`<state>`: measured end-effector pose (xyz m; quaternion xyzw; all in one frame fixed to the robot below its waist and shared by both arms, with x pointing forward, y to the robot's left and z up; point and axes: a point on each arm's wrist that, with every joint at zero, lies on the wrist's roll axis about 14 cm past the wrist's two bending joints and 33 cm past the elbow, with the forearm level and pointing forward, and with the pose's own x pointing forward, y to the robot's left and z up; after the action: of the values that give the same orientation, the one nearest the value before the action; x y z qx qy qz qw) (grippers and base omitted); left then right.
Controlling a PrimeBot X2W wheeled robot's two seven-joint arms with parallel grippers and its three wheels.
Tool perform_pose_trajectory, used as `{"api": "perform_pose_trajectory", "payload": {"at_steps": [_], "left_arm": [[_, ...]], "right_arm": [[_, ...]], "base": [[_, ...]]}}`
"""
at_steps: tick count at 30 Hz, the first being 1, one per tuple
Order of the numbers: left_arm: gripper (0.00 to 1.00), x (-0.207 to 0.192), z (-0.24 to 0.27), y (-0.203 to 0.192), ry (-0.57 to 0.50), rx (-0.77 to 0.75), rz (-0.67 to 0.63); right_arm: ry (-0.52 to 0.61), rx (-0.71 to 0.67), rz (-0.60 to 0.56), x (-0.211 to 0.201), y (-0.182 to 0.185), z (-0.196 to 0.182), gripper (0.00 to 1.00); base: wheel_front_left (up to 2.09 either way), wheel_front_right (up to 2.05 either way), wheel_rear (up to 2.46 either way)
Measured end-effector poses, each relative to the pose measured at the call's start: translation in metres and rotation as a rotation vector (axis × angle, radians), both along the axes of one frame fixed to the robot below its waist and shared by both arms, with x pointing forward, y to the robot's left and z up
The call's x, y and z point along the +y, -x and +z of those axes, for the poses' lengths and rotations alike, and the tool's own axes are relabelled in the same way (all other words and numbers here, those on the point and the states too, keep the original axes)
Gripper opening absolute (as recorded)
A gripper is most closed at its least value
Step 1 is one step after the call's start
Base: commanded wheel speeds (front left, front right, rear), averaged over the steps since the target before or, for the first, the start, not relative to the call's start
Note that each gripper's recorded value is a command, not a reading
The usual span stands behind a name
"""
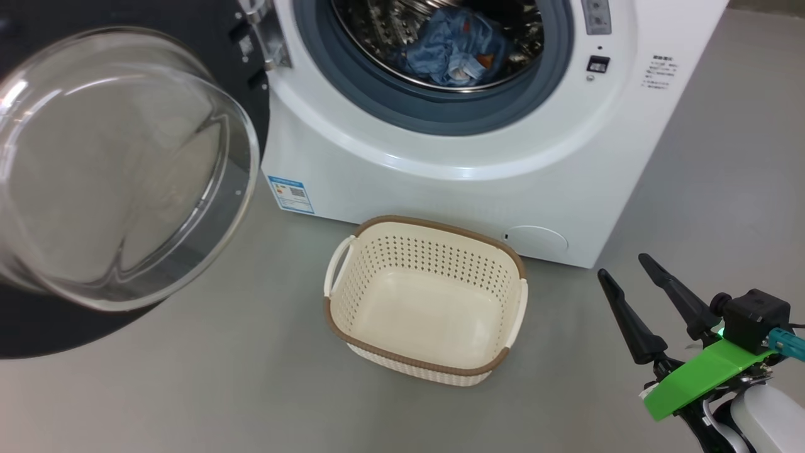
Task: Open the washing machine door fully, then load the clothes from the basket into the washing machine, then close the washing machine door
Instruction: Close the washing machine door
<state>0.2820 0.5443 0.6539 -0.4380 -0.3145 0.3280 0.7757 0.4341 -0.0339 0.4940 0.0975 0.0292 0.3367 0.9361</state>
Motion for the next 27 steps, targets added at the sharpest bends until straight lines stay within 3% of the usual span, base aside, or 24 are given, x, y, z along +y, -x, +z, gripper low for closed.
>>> {"api": "perform_pose_trajectory", "payload": {"at_steps": [8,27], "left_arm": [[0.00,0.023,-0.057,0.008,0.239,-0.030,0.059],[0.00,0.013,-0.120,-0.022,0.382,0.067,0.030]], "right_arm": [[0.031,0.005,-0.036,-0.022,-0.007,-0.007,1.00],[0.059,0.042,-0.066,-0.043,-0.021,-0.028,1.00]], "base": [[0.00,0.00,0.00],[0.00,0.00,0.00]]}}
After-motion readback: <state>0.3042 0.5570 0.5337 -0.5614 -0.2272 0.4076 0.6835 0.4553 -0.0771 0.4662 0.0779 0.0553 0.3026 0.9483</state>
